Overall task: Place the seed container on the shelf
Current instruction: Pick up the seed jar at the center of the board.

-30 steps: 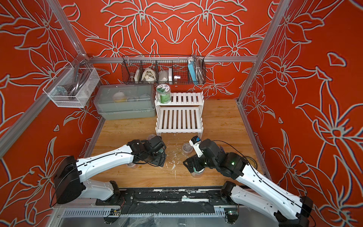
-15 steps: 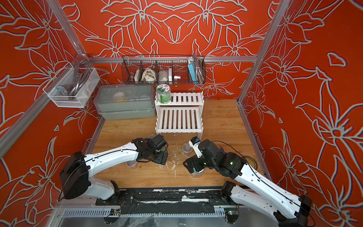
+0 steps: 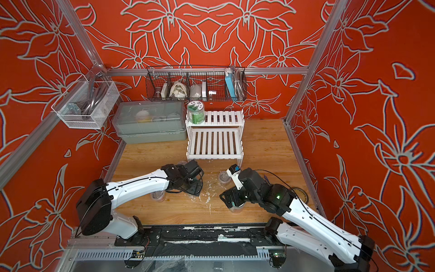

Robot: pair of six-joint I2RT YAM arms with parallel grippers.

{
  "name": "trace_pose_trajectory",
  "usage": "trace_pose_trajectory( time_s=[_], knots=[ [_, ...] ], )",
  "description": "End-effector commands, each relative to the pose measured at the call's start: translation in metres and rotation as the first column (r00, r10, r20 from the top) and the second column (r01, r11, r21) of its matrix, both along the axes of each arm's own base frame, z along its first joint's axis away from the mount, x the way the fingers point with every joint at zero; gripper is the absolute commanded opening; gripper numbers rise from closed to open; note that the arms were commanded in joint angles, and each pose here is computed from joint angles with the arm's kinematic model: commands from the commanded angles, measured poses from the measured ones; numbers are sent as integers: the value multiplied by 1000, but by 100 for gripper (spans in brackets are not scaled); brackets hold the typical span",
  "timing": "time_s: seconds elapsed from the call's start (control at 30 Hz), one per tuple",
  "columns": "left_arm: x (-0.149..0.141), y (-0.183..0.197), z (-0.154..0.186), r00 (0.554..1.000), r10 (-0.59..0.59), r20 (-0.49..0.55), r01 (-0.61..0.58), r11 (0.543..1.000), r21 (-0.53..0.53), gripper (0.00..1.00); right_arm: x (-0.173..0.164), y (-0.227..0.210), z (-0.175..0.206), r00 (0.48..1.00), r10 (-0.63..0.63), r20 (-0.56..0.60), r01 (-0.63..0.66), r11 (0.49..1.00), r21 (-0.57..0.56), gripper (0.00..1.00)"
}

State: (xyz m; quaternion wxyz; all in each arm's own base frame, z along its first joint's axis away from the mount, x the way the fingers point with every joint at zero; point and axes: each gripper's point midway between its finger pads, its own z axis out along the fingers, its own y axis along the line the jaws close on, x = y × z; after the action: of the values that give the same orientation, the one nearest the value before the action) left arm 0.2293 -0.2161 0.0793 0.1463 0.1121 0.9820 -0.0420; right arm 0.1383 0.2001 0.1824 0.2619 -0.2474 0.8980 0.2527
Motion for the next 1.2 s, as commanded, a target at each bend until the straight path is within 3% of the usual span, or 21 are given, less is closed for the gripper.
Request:
trace_pose_trajectory(
  time_s=[0.0,0.37,0.6,0.77,1.0,1.17],
  knots=[
    [7,-6,3,1000,-8,15,9,1000,-15,90,0,-3,-4,1000,1,3,-1,1000,-11,100],
    [6,-14,23,998,-51,23,52,997,-60,80,-3,4,-3,999,40,21,-41,998,38,100],
    [-5,-13,69,998,-55,20,57,991,-125,75,4,6,9,979,98,178,-108,993,52,100],
    [-12,-17,100,999,-42,29,47,976,-211,73,8,11,23,950,122,289,-155,984,93,100],
    [-20,-20,139,997,-11,75,36,938,-344,74,15,38,44,860,196,472,-291,946,139,100],
    [-25,-22,147,997,4,72,25,915,-403,74,46,47,44,816,148,559,-229,970,77,100]
  ],
)
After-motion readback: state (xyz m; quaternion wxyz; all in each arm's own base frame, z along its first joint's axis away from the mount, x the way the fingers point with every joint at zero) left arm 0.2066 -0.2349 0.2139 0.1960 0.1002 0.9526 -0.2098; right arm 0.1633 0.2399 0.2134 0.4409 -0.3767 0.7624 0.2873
